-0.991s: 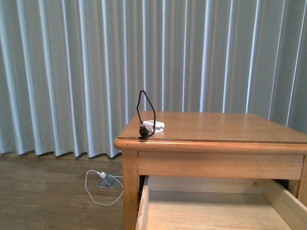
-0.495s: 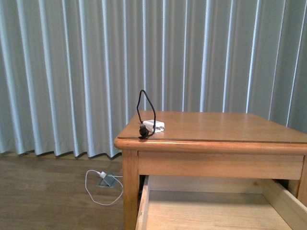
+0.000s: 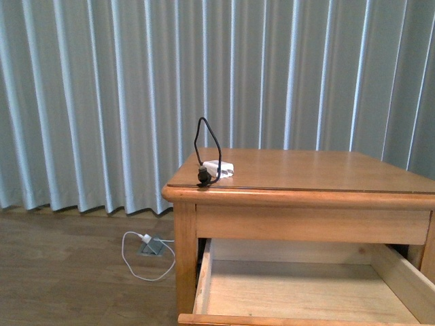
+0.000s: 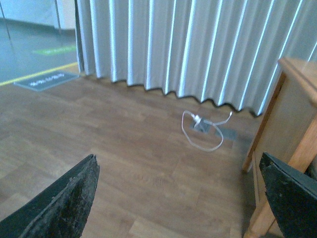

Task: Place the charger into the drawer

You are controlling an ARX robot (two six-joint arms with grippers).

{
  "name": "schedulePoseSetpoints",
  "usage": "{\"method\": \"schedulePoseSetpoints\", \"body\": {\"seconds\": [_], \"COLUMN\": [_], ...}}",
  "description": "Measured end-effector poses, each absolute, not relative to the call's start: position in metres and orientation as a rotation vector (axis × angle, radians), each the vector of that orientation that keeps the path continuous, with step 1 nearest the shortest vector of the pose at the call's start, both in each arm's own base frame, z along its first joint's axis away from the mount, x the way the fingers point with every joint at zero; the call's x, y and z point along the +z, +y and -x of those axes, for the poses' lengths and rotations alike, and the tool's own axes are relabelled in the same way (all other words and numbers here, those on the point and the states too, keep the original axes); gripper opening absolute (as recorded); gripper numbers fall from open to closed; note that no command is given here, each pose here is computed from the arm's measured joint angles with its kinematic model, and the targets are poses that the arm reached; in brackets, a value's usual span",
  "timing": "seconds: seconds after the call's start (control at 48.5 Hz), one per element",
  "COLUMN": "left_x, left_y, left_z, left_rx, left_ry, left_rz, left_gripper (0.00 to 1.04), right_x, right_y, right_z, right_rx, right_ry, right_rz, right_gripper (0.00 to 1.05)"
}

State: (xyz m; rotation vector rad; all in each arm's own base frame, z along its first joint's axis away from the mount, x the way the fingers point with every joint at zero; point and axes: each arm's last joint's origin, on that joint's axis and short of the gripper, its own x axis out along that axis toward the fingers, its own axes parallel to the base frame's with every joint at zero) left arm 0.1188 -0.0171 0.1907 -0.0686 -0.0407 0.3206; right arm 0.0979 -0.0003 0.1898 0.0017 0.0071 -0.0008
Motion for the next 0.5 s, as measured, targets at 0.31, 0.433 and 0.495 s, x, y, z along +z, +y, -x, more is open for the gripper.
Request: {"method": "schedulePoseSetpoints", "body": {"seconds": [0.31,0.433,0.495], "left_x": [0.280,0.287,0.289], "left_y": [-0.059,-0.080,-0.092], "left_z": [-0.238,-0.300,-0.325], "left_rx": [-0.114,-0.176,-0.203], "left_ry": [0.038,0.096,0.111], "left_rz": [-0.038,-0.069,-0.078], "left_gripper": [0.99,0.99,0.99], "right_x": [0.190,0.190,0.190], "right_y": [0.000,0.000,0.000], "right_z": [-0.098,-0.098,-0.098], "right_rx": [0.000,0.000,0.000], "right_ry": [0.007,0.007,0.007], "right_rz": [-0.002,-0.002,-0.002], "right_gripper": [0.96,0.96,0.96]}}
